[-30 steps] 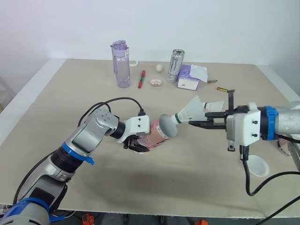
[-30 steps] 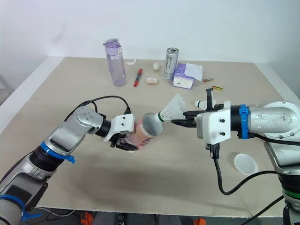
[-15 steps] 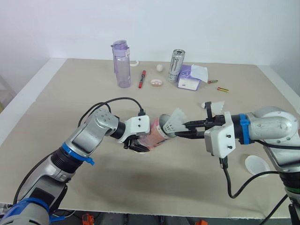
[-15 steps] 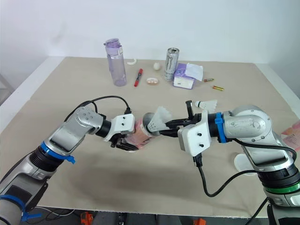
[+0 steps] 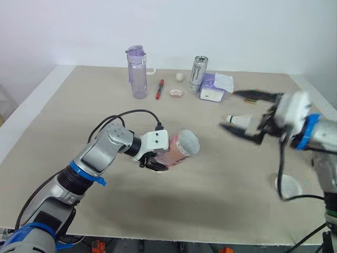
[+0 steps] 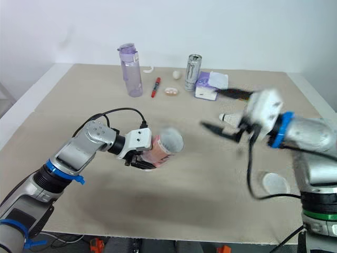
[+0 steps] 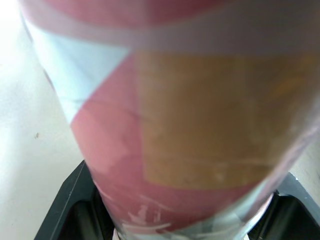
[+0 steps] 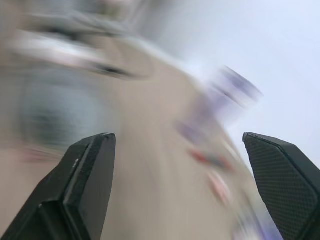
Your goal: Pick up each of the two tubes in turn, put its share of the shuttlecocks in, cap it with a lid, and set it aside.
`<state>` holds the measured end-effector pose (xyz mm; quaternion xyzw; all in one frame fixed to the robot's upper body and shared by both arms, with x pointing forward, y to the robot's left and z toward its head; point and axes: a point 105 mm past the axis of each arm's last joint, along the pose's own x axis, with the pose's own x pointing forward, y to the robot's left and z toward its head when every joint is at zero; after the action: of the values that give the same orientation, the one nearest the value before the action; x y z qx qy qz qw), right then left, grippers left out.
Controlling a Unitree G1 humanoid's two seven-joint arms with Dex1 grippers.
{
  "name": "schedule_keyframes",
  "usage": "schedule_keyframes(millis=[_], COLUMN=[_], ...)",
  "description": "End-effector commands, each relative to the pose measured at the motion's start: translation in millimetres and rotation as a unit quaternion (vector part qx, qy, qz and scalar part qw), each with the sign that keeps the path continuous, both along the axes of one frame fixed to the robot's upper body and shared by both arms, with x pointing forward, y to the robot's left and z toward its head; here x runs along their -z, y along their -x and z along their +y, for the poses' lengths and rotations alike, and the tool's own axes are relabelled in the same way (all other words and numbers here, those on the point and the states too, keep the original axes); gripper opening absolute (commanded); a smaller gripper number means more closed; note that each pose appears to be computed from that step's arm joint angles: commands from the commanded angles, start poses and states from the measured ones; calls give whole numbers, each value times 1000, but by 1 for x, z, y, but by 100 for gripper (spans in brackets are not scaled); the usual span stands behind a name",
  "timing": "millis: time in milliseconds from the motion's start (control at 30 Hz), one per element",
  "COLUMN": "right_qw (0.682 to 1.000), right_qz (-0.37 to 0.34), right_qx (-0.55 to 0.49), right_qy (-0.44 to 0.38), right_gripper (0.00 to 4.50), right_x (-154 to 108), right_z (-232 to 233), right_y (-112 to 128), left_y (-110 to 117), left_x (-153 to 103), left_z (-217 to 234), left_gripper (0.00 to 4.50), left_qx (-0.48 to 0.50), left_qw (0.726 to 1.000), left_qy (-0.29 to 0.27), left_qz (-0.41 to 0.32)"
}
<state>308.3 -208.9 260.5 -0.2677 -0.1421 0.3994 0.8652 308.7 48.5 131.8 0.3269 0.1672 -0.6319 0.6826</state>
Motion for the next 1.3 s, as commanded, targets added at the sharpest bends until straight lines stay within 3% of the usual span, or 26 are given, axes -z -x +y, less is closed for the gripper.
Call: schedule_keyframes(millis=[33, 200, 367, 700, 1300], right_qw=[991, 969, 952, 941, 912], right_qz=[36, 95, 109, 161, 230], right_qx=[92, 174, 225, 240, 269], right_qy=[-90, -148, -177, -176, -205], right_gripper=[444, 444, 444, 444, 444], right_x=[4, 32, 43, 80, 116], right_z=[-33, -56, -78, -79, -76], right_y=[-23, -49, -67, -82, -106], left_y=[-3, -4, -4, -3, 0], left_x=[13, 12, 12, 14, 17], left_z=[9, 10, 10, 11, 12], left_gripper=[275, 275, 275, 275, 275], left_qx=[-20, -21, -21, -27, -33], left_qw=[999, 999, 999, 999, 999], left_qy=[-26, -27, -28, -26, -27], left_qz=[15, 14, 14, 15, 17])
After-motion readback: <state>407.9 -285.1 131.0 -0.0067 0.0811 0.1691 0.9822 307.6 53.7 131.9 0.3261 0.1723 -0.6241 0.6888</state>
